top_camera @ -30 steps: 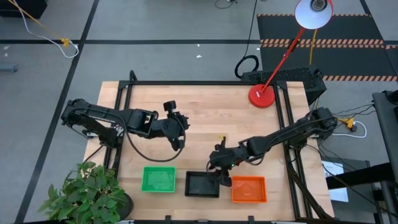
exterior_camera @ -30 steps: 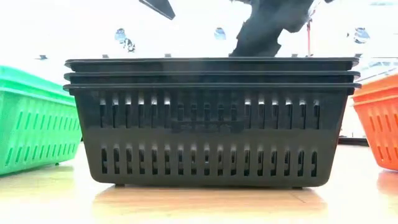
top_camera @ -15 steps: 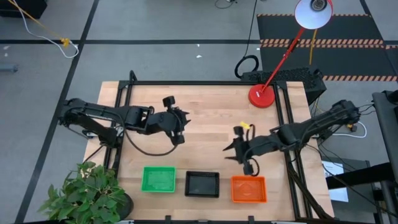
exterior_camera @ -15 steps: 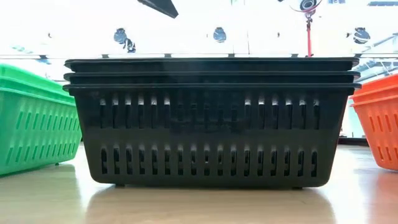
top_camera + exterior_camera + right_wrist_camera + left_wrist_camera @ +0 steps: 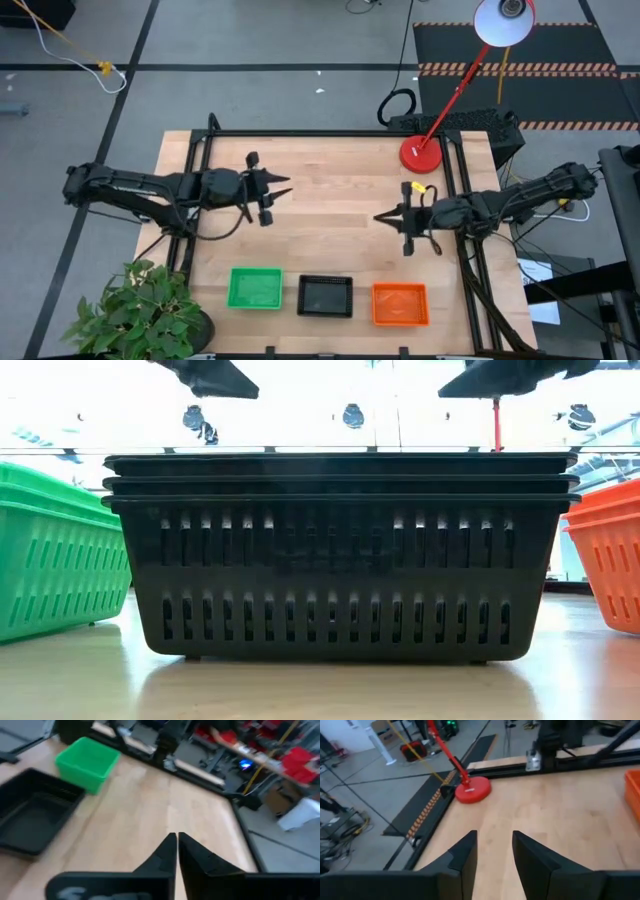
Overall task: Stack baskets by color
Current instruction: Return to Home Position
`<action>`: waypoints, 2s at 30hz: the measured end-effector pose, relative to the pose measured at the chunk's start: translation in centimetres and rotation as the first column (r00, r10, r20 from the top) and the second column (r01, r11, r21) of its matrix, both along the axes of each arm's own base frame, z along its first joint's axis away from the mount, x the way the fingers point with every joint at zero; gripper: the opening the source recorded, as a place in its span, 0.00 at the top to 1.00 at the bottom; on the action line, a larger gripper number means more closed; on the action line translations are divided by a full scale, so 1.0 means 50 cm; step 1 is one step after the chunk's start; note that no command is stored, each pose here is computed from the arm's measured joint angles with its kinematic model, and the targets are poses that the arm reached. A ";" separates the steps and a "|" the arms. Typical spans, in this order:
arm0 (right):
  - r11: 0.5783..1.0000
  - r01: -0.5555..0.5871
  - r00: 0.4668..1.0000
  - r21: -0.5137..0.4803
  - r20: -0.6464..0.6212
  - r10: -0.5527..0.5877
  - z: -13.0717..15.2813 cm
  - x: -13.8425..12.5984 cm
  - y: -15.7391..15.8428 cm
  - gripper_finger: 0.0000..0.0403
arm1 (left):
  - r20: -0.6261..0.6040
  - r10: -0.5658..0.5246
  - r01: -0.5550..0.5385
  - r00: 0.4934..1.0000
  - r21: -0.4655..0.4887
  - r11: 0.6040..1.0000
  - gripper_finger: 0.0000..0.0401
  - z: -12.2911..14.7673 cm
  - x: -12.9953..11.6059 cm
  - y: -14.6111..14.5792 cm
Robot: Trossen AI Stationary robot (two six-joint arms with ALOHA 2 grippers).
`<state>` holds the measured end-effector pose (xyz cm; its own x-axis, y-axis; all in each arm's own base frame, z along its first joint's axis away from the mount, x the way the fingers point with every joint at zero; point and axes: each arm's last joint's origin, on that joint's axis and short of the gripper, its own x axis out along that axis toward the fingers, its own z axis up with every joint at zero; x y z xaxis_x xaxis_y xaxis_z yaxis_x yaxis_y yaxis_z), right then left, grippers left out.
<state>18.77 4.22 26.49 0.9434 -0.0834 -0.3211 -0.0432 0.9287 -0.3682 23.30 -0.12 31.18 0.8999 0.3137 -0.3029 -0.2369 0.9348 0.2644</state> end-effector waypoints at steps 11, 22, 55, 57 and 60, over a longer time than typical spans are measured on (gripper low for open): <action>0.997 0.025 0.987 -0.075 0.158 -0.013 -0.061 -0.034 -0.029 1.00 | 0.064 -0.160 0.162 0.985 -0.034 0.986 0.98 -0.092 -0.082 -0.023; 0.998 0.017 0.995 0.059 0.099 -0.022 -0.189 -0.071 -0.034 1.00 | 0.141 -0.197 0.200 0.970 -0.005 0.980 0.97 -0.160 -0.162 -0.024; 0.999 0.038 0.923 0.019 0.382 -0.043 -0.177 -0.133 -0.051 1.00 | 0.219 -0.242 0.251 0.945 -0.017 0.968 0.97 -0.249 -0.244 -0.007; 0.999 0.038 0.915 0.024 0.401 -0.044 -0.173 -0.136 -0.051 1.00 | 0.213 -0.253 0.263 0.944 -0.019 0.965 0.99 -0.251 -0.244 -0.008; 0.999 0.037 0.915 0.027 0.402 -0.045 -0.173 -0.139 -0.052 1.00 | 0.213 -0.281 0.291 0.936 -0.018 0.956 0.99 -0.250 -0.244 -0.010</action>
